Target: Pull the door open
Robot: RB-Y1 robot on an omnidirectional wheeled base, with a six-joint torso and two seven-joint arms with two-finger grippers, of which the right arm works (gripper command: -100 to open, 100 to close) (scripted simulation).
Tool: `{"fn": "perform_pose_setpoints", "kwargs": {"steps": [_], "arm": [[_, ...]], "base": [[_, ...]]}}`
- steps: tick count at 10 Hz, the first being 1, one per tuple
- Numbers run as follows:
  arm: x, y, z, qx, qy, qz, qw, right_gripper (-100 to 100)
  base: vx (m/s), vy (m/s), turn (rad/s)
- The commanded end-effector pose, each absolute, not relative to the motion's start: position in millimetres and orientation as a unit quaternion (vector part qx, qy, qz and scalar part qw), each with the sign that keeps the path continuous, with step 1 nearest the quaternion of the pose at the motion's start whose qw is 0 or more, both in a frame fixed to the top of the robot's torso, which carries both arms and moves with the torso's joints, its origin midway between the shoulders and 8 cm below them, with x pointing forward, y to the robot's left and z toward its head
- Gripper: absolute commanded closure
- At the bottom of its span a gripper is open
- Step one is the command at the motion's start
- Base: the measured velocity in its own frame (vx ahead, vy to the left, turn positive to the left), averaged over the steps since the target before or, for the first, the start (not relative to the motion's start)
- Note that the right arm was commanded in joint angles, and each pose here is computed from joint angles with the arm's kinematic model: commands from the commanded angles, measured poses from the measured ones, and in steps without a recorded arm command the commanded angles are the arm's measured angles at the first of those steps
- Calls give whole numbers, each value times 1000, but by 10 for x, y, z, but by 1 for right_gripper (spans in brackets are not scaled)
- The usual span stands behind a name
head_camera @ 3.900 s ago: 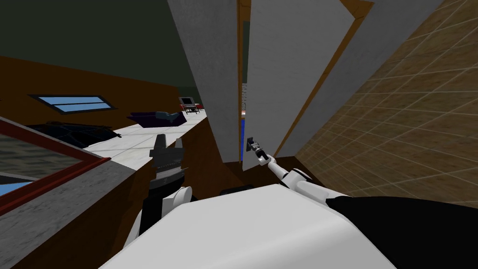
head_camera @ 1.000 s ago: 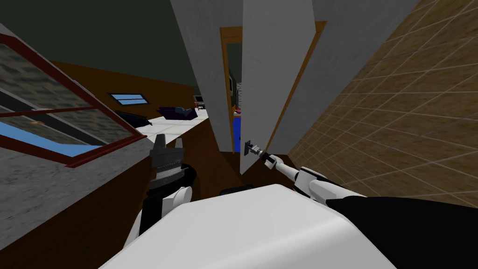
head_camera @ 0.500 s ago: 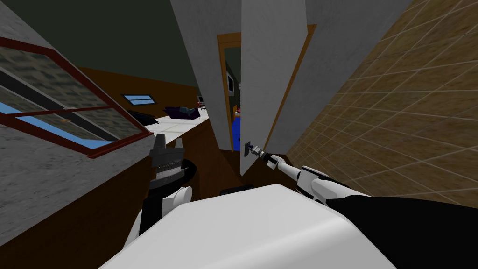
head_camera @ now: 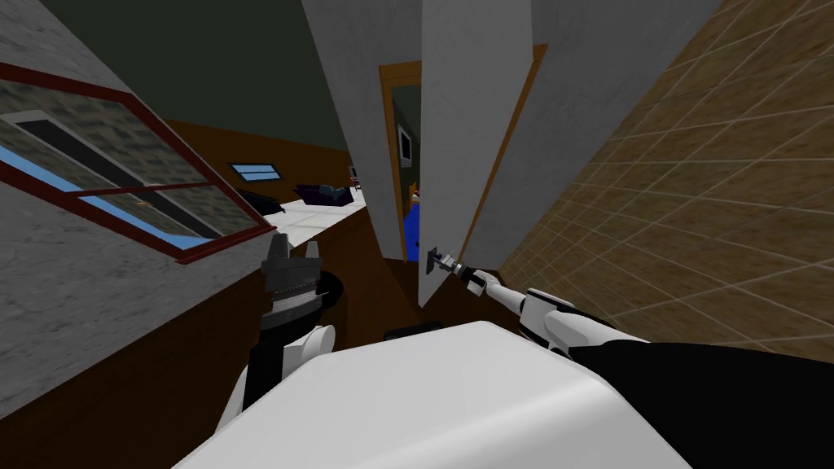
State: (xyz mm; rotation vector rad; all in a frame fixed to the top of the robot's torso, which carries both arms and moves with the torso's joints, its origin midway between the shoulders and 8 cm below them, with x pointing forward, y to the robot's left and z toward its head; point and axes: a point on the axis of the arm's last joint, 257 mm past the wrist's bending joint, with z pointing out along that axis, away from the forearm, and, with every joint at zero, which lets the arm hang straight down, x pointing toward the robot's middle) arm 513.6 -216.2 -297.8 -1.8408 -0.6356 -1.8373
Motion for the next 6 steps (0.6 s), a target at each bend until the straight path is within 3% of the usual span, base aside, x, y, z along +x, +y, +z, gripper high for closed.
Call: {"fn": "perform_pose_setpoints", "kwargs": {"steps": [1, 6], "arm": [[5089, -2179, -2982, -667, -237, -666, 236, 100], [4986, -2210, -2965, -660, -253, -660, 253, 100]], "base": [[-129, -165, 119], [-123, -177, 105]]}}
